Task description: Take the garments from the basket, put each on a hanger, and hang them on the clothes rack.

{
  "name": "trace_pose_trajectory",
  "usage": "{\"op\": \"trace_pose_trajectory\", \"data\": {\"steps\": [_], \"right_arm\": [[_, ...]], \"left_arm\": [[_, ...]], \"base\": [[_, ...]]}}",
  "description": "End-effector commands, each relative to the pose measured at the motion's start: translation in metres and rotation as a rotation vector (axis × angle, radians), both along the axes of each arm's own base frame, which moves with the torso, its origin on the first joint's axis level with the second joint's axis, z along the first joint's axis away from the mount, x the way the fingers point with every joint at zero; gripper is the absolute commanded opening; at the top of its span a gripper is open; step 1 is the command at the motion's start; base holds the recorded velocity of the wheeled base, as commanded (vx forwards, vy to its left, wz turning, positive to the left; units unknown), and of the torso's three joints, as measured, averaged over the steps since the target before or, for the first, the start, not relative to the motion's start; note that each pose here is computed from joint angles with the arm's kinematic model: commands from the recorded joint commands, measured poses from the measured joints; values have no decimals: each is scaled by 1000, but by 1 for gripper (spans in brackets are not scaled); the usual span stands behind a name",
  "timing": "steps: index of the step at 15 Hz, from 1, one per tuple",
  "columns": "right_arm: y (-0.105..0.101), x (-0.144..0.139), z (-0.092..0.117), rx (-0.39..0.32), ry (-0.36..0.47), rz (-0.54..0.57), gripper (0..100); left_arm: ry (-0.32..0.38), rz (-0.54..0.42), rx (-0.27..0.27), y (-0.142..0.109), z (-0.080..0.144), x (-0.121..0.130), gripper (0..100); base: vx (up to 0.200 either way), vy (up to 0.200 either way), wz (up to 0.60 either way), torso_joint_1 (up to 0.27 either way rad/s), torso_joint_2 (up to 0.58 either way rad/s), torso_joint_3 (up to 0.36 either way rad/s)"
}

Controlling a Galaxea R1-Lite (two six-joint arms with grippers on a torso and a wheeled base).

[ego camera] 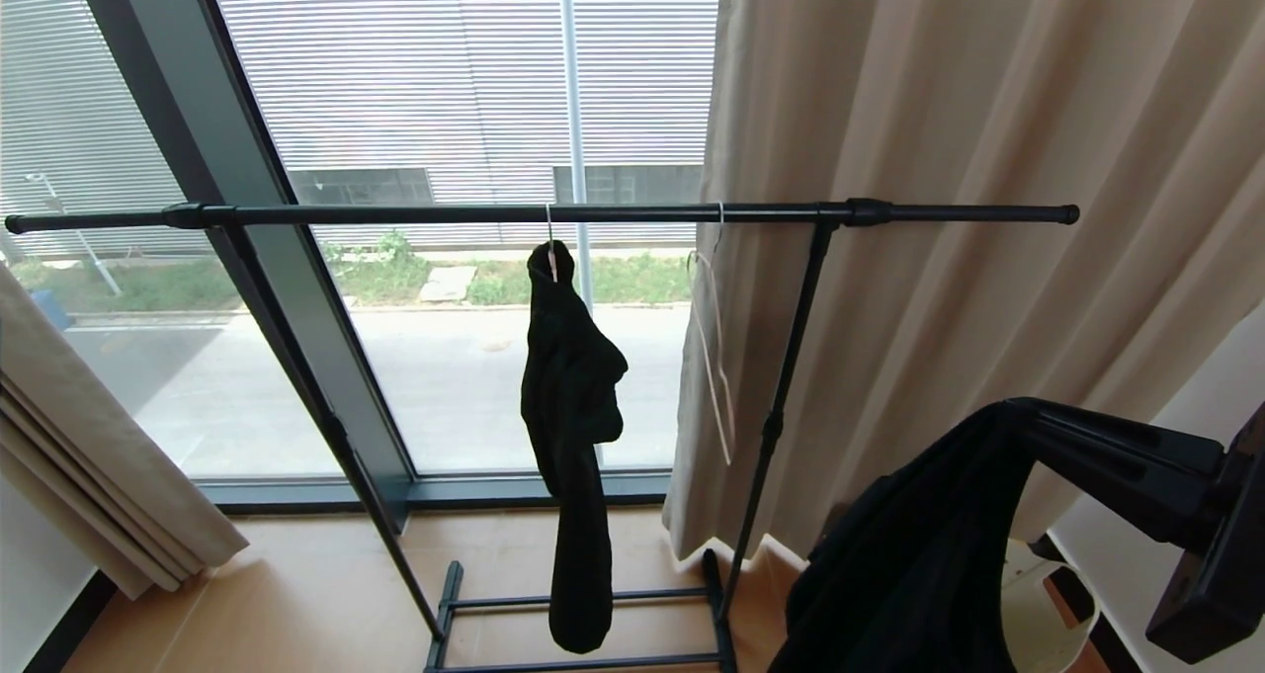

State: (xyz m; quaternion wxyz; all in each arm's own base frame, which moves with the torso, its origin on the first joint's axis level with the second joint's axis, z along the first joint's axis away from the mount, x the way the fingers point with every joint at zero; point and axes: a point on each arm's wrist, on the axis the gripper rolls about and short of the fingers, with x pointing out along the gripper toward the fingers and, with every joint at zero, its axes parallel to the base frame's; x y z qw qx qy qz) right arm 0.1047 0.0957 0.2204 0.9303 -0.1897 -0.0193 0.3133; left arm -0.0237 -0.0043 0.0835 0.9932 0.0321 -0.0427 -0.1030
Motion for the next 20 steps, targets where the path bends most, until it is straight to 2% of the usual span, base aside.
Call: {"op": "trace_pose_trajectory", "data": {"steps": [1, 3, 6, 9, 12, 13, 15, 17, 19, 20], "right_arm": [[0, 0, -4, -9, 9, 1, 0], [0, 0, -8, -23, 24, 1, 0], [-2, -2, -20, -133, -4, 13, 0], [-1, -1, -25, -154, 11, 4, 0], [-1, -1, -30, -170, 25, 10, 0], [1, 1, -31, -177, 33, 15, 0], [7, 6, -35, -194, 53, 15, 0], [9, 10, -36, -202, 56, -17, 0], [16, 13, -29, -180, 54, -18, 0], [22, 16, -26, -166, 61, -7, 0]], "left_arm": [[0, 2, 1, 0, 0, 0, 100], [1, 0, -1, 0, 0, 0, 100], [10, -13, 13, 0, 0, 1, 100], [3, -28, 36, -1, 0, 1, 100], [15, -28, 38, -1, 0, 2, 100], [43, -28, 44, -1, 1, 4, 100], [121, -33, 91, -1, 2, 12, 100], [225, -91, 112, -2, 4, 22, 100], [381, -231, 68, -5, 41, 55, 100], [470, -261, 43, -7, 56, 80, 100]], "base": [[0, 0, 0, 0, 0, 0], [0, 0, 0, 0, 0, 0], [0, 0, 0, 0, 0, 0], [0, 0, 0, 0, 0, 0], [0, 0, 0, 0, 0, 0], [0, 0, 0, 0, 0, 0], [0, 0, 0, 0, 0, 0], [0, 0, 0, 0, 0, 0], [0, 0, 0, 0, 0, 0], [0, 0, 0, 0, 0, 0]]}}
